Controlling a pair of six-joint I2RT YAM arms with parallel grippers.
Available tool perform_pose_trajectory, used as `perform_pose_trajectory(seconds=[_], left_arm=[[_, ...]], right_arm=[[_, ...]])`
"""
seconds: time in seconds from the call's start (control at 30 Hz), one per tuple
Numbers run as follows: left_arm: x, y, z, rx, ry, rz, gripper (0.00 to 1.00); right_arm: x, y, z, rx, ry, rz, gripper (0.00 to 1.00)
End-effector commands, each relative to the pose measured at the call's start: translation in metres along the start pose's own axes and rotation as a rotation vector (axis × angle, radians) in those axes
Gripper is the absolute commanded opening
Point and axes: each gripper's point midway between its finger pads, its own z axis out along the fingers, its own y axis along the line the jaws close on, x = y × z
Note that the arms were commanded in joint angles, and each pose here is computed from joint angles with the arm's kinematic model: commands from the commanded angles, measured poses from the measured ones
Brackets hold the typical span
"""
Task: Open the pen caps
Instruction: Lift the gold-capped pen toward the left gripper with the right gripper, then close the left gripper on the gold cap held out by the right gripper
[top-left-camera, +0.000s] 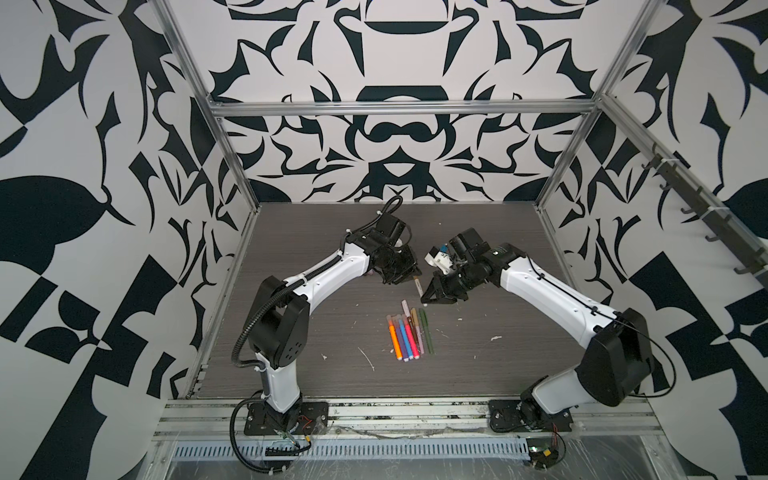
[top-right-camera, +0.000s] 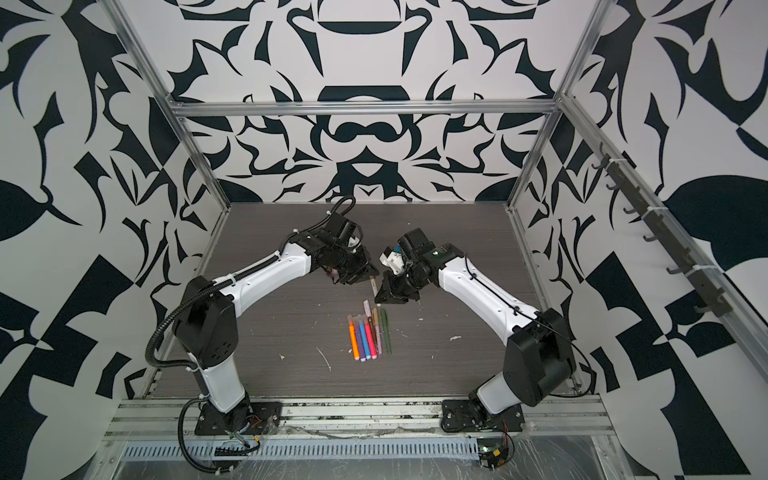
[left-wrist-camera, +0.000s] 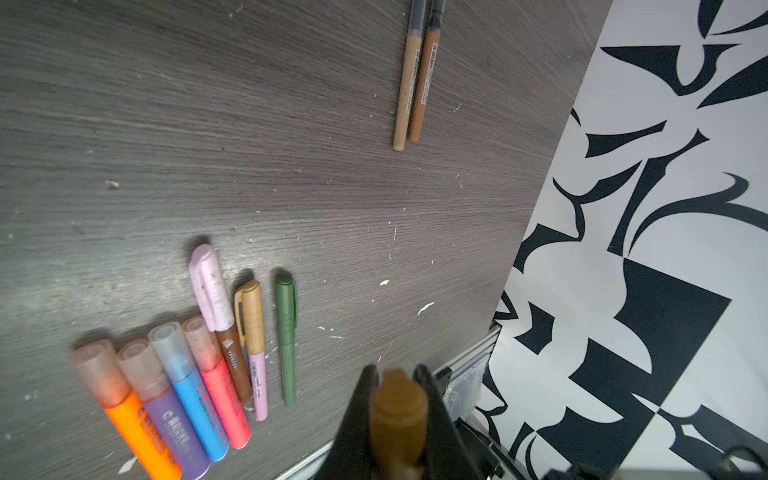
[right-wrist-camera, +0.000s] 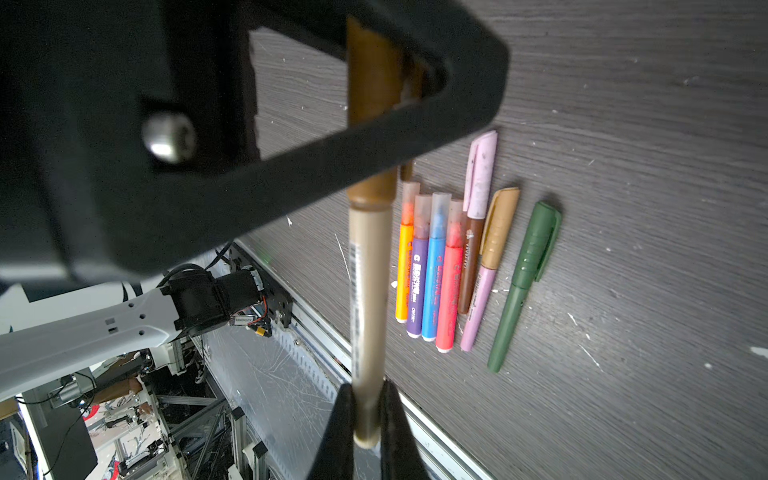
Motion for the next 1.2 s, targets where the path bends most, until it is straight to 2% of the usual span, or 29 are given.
perform_pose_trajectory(seconds=[0.0,0.1,0.17,0.23,0.4,0.47,0.53,0.63,0.77,0.97,1.17], left_arm=[[0.002,-0.003,-0.001,-0.004,0.018,-0.005,0.3],[0.002,-0.006,-0.003,0.001,0.014,0.006,0.32],[0.002,-0.006,-0.004,0.003,0.013,0.01,0.3],[0.002,-0.008,-0.005,0.011,0.017,0.01,0.19],[0.002,-0.009,-0.007,0.017,0.021,0.014,0.0],[0.002,-0.01,-0.008,0.021,0.022,0.015,0.0],[0.003,-0.011,-0.009,0.025,0.022,0.018,0.0],[0.004,-0.011,-0.011,0.024,0.021,0.019,0.0],[0.005,-0.01,-0.013,0.025,0.014,0.018,0.0],[0.007,-0.01,-0.016,0.032,0.007,0.017,0.0],[0.005,-0.015,-0.018,0.045,0.0,0.021,0.0]], right_arm=[[0.004,0.001,-0.006,0.025,0.012,-0.02,0.0],[0.006,0.001,-0.006,0.028,0.017,-0.023,0.0],[0.006,0.002,-0.007,0.027,0.021,-0.023,0.0],[0.006,0.003,-0.008,0.027,0.025,-0.027,0.0],[0.005,0.001,-0.009,0.037,0.028,-0.028,0.0],[0.005,0.0,-0.01,0.039,0.026,-0.029,0.0],[0.002,0.003,-0.012,0.032,0.006,-0.05,0.18],[-0.009,0.008,-0.014,0.012,-0.057,-0.085,0.32],[-0.018,0.006,-0.006,-0.008,-0.084,-0.081,0.32],[-0.02,-0.001,0.005,-0.009,-0.059,-0.041,0.12],[-0.005,-0.011,0.01,0.002,-0.016,-0.011,0.22]])
